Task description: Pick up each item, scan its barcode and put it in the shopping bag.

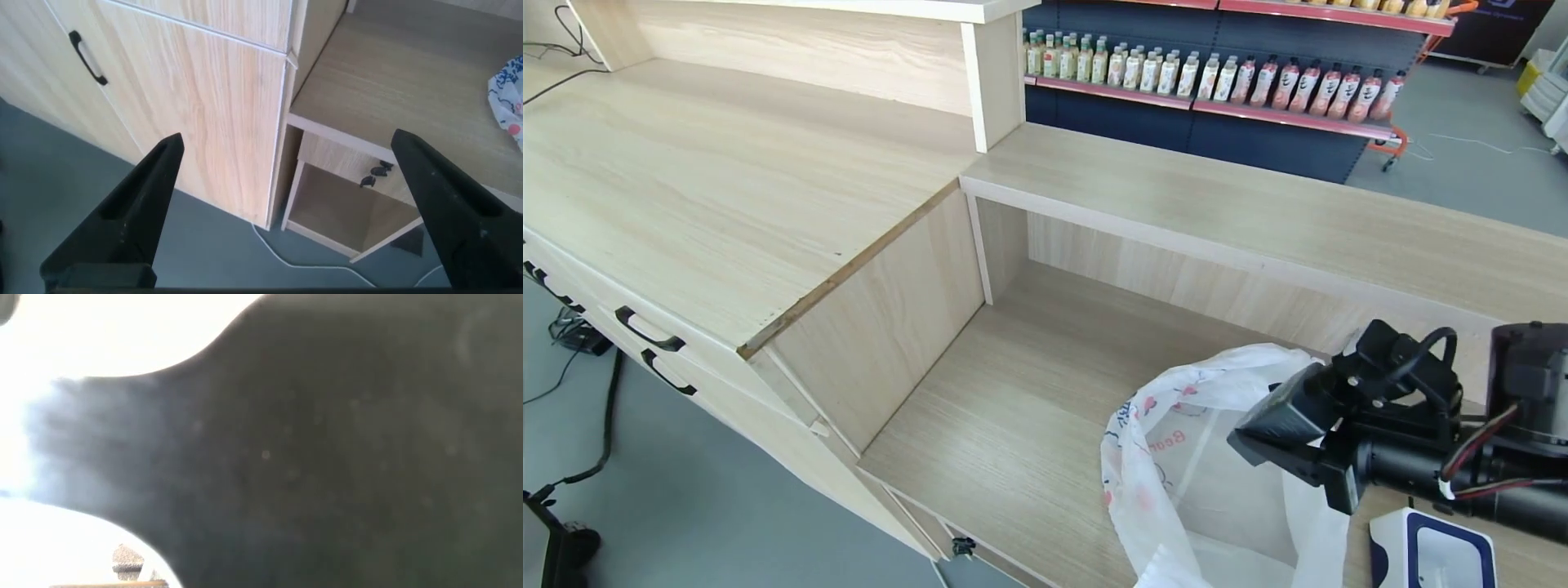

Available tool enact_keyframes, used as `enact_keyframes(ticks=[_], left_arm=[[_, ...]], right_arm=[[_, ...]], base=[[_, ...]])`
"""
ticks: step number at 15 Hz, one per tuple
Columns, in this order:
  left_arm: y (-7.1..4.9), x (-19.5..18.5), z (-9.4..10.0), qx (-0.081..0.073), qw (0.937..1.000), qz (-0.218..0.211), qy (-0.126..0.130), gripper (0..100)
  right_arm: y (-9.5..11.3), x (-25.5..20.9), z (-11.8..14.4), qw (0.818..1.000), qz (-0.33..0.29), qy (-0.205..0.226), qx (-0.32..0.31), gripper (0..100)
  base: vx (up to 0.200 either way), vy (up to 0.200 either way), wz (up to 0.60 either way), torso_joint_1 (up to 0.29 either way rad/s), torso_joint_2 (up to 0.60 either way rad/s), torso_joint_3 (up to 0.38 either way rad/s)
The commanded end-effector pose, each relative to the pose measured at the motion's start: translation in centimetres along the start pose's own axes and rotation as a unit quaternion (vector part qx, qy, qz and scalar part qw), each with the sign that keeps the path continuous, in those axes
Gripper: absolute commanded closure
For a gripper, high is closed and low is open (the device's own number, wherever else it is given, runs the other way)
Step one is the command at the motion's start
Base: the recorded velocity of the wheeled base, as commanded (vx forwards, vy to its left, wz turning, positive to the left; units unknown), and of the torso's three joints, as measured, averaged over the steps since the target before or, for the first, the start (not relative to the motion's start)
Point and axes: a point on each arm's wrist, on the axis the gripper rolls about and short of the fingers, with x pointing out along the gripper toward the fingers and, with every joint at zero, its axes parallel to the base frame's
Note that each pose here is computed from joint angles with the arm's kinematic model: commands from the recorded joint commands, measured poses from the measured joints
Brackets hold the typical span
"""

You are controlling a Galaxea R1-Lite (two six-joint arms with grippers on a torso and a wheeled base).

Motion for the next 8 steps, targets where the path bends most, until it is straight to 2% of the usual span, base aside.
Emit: enact_keyframes(ticks=[1, 5, 8], left_arm=[[0.0, 0.0, 0.0, 0.000, 1.0000, 0.000, 0.000, 0], [0.0, 0.0, 0.0, 0.000, 1.0000, -0.001, 0.000, 0], [0.0, 0.0, 0.0, 0.000, 1.0000, 0.000, 0.000, 0]], right_arm=[[-1.1, 3.8, -2.7, 0.997, 0.000, 0.052, 0.054, 100], [-0.9, 7.1, -6.0, 0.996, 0.004, 0.064, 0.060, 100], [-0.3, 8.5, -7.4, 0.996, 0.011, 0.061, 0.058, 100]], base=[[0.000, 0.000, 0.00, 0.000, 0.00, 0.000], [0.000, 0.000, 0.00, 0.000, 0.00, 0.000], [0.000, 0.000, 0.00, 0.000, 0.00, 0.000]])
